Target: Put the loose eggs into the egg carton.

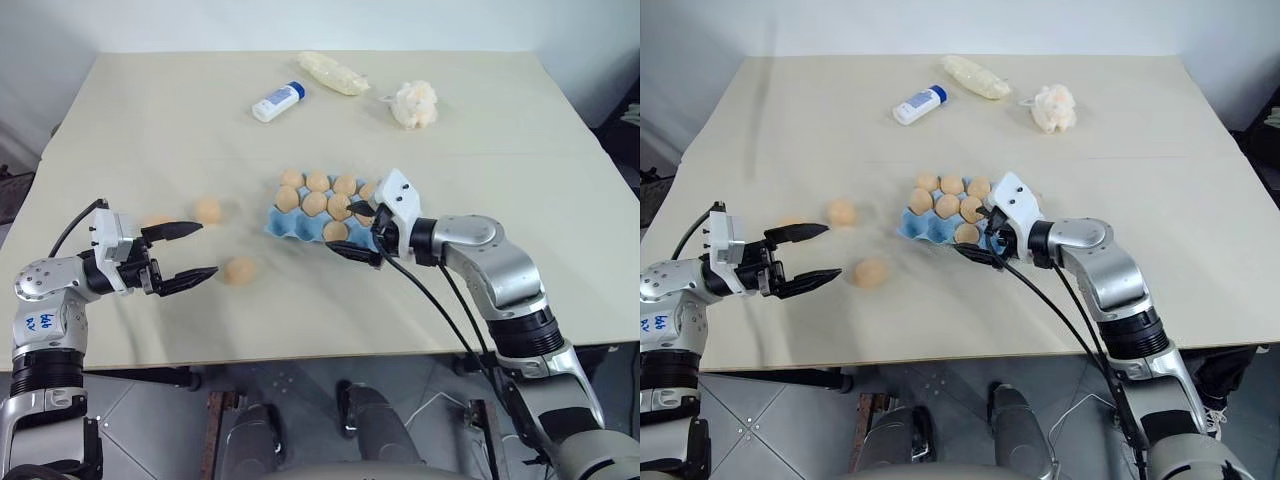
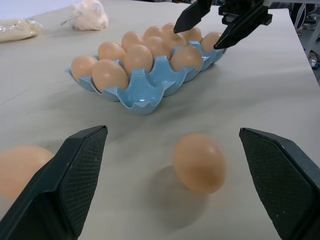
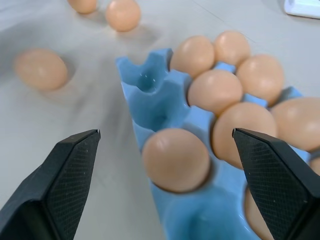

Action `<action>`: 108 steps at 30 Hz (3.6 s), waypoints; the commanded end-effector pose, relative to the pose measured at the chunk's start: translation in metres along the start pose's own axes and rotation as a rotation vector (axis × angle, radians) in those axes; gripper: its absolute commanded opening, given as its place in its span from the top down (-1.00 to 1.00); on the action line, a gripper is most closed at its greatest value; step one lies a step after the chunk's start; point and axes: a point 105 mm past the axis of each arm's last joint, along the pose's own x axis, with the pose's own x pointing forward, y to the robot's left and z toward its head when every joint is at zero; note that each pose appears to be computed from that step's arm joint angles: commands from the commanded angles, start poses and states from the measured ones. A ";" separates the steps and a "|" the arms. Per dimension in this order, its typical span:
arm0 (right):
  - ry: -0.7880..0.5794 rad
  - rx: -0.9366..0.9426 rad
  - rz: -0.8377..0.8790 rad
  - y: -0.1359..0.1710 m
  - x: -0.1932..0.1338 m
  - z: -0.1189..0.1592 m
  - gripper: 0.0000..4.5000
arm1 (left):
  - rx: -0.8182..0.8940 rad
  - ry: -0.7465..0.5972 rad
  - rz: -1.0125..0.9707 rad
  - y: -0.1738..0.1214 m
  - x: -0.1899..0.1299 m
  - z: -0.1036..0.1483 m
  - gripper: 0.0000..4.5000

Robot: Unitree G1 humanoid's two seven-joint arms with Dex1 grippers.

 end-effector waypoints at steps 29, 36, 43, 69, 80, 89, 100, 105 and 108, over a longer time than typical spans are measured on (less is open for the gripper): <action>0.126 -0.111 0.037 -0.002 0.011 0.005 0.61 | 0.069 -0.040 0.043 0.004 0.001 0.017 -1.00; 0.003 -0.081 0.053 -0.001 0.001 0.037 0.61 | 0.068 -0.043 0.049 0.003 0.001 0.017 -1.00; 0.012 -0.076 0.021 -0.006 -0.015 0.039 0.61 | 0.065 -0.051 0.053 0.002 0.002 0.016 -1.00; 0.128 -0.079 -0.007 -0.019 -0.053 0.018 -1.00 | 0.069 -0.060 0.079 0.005 0.002 0.019 -1.00; -0.075 -0.113 0.202 0.006 -0.106 0.021 -1.00 | 0.104 -0.077 0.261 0.011 -0.021 0.027 -1.00; -0.235 -0.116 0.274 -0.001 -0.144 -0.005 -1.00 | 0.087 -0.101 0.663 -0.006 -0.044 0.024 -1.00; -0.243 -0.103 0.363 -0.012 -0.138 -0.013 -1.00 | -0.088 -0.074 0.836 -0.056 -0.026 0.033 -1.00; -0.242 -0.106 0.373 -0.016 -0.129 -0.011 -1.00 | -0.197 0.059 0.814 -0.067 -0.012 0.014 -1.00; -0.243 -0.105 0.382 -0.015 -0.125 -0.011 -1.00 | -0.220 0.081 0.787 -0.070 0.003 0.013 -1.00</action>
